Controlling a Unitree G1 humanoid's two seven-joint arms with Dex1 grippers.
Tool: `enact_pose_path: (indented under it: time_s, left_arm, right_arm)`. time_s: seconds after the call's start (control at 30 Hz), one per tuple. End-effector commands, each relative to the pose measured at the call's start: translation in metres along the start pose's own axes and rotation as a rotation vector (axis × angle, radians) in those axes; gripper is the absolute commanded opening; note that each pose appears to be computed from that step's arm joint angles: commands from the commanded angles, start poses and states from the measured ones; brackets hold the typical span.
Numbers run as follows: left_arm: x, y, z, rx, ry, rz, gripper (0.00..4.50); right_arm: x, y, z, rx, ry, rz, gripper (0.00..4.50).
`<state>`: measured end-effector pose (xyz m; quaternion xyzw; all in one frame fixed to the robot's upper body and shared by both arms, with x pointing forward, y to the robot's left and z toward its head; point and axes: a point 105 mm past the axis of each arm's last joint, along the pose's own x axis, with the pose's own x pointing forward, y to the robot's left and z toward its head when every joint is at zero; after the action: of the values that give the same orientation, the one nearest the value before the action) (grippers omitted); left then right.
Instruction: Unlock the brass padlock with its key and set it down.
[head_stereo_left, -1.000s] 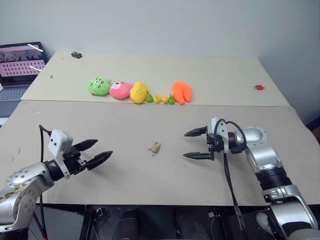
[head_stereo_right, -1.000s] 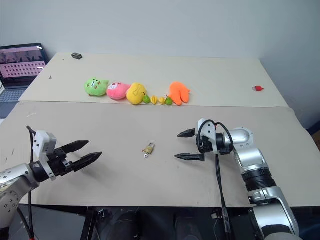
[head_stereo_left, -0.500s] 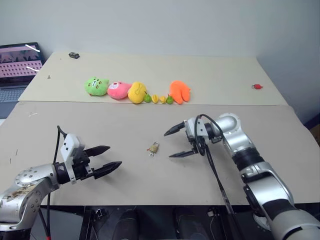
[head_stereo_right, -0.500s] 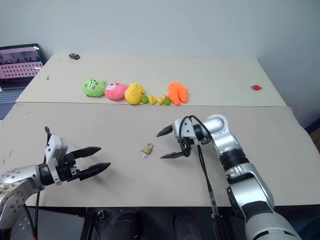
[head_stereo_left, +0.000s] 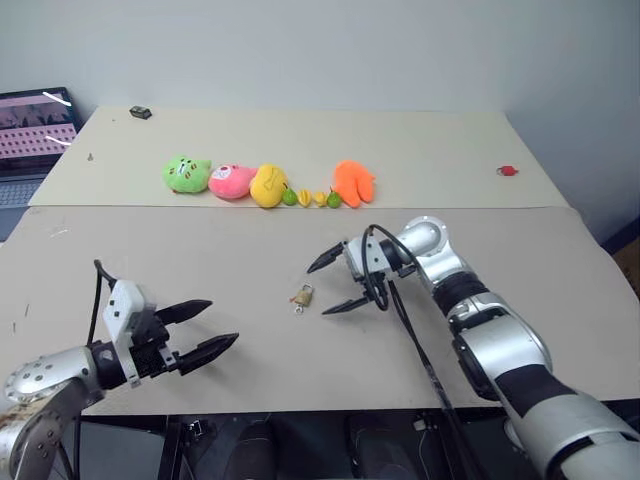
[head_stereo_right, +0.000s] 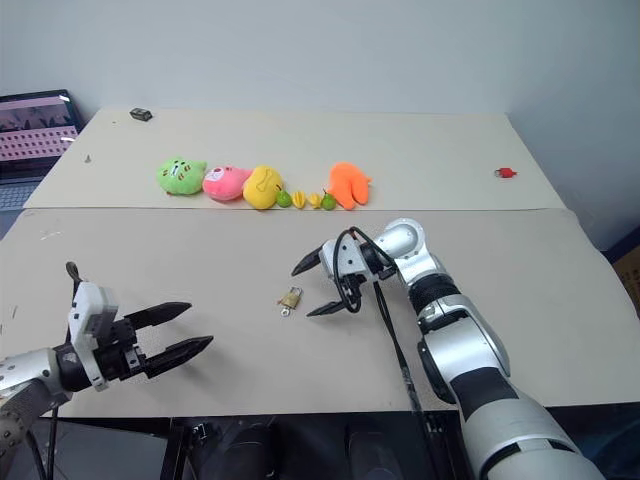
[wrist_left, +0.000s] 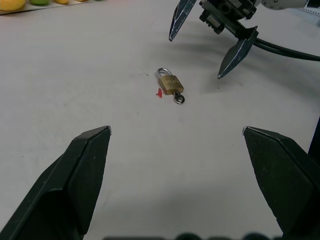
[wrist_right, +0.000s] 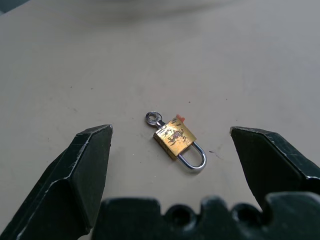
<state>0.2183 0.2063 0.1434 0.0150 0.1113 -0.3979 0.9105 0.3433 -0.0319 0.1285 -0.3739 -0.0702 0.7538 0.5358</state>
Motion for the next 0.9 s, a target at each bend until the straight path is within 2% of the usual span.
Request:
enact_pose_path:
  time_s: [0.03, 0.47, 0.7, 0.9]
  left_arm:
    - [-0.003, -0.009, 0.009, 0.016, -0.034, 0.009, 4.50]
    - [-0.001, -0.019, 0.008, -0.013, -0.061, 0.032, 4.50]
    - [0.004, -0.019, 0.012, -0.010, -0.083, 0.032, 4.50]
    - [0.001, -0.020, 0.016, -0.020, -0.103, 0.047, 4.50]
  right_arm:
    - [0.005, -0.007, 0.005, -0.077, 0.026, 0.010, 4.42]
    - [0.012, -0.039, 0.006, -0.048, 0.101, -0.128, 4.42]
    - [0.023, -0.025, 0.001, -0.046, 0.102, -0.062, 4.42]
    - [0.015, -0.021, -0.004, -0.023, 0.108, -0.064, 4.42]
